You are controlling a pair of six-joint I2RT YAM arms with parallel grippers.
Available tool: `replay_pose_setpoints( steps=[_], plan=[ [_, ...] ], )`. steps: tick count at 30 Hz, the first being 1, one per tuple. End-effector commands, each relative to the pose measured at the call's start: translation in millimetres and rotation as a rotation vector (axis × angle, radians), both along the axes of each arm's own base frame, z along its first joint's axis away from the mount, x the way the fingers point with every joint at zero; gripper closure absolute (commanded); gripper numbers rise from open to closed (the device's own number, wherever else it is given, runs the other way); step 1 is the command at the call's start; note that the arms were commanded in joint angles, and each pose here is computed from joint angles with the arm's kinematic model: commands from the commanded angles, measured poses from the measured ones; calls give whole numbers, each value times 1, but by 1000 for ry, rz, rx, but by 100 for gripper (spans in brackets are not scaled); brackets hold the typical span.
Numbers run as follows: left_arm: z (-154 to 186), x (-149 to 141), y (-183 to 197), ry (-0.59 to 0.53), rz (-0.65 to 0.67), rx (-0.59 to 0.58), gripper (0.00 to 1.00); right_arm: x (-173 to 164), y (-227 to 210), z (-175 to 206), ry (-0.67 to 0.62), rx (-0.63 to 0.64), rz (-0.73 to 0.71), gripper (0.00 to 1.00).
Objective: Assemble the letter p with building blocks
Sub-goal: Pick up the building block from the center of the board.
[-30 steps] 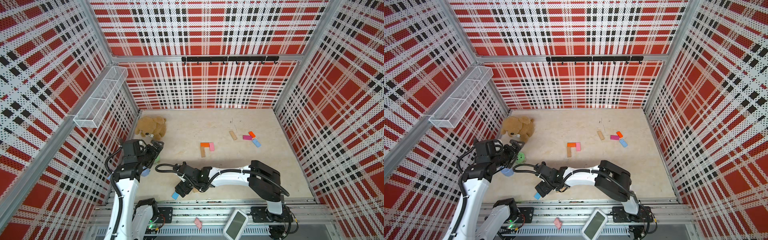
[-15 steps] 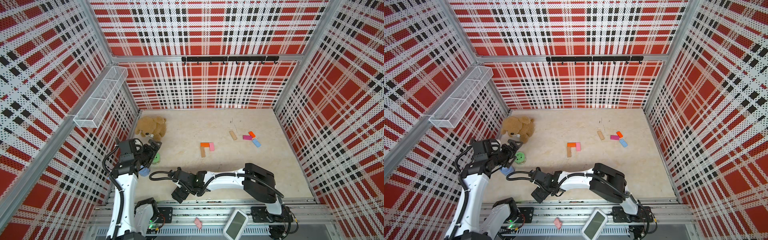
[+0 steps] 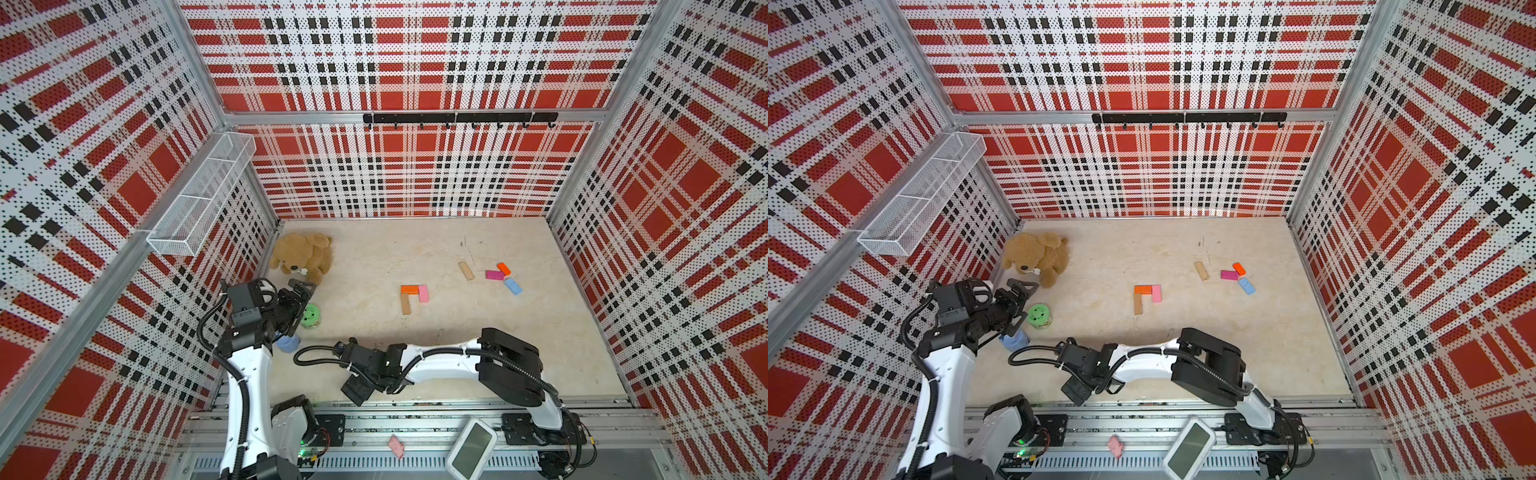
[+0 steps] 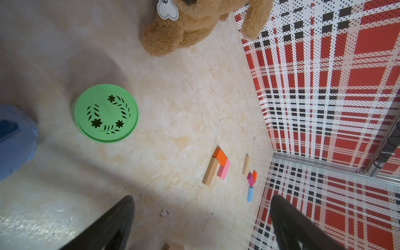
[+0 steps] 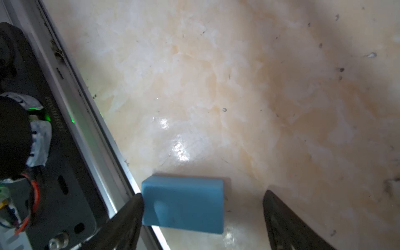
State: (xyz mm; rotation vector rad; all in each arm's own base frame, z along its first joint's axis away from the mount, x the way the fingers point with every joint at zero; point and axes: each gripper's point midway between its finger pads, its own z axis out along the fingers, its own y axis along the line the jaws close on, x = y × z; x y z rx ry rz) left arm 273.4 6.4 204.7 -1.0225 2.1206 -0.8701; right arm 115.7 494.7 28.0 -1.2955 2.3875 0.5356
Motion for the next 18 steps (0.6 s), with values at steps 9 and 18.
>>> replay_pose_setpoints(
  steps=[9,18],
  plan=[
    [4,3,0,-23,-16,-5,1,-12,-4,-5,5,-20,33,9],
    [3,4,0,-23,-18,-13,1,-13,-5,-21,-30,-90,39,11]
  ],
)
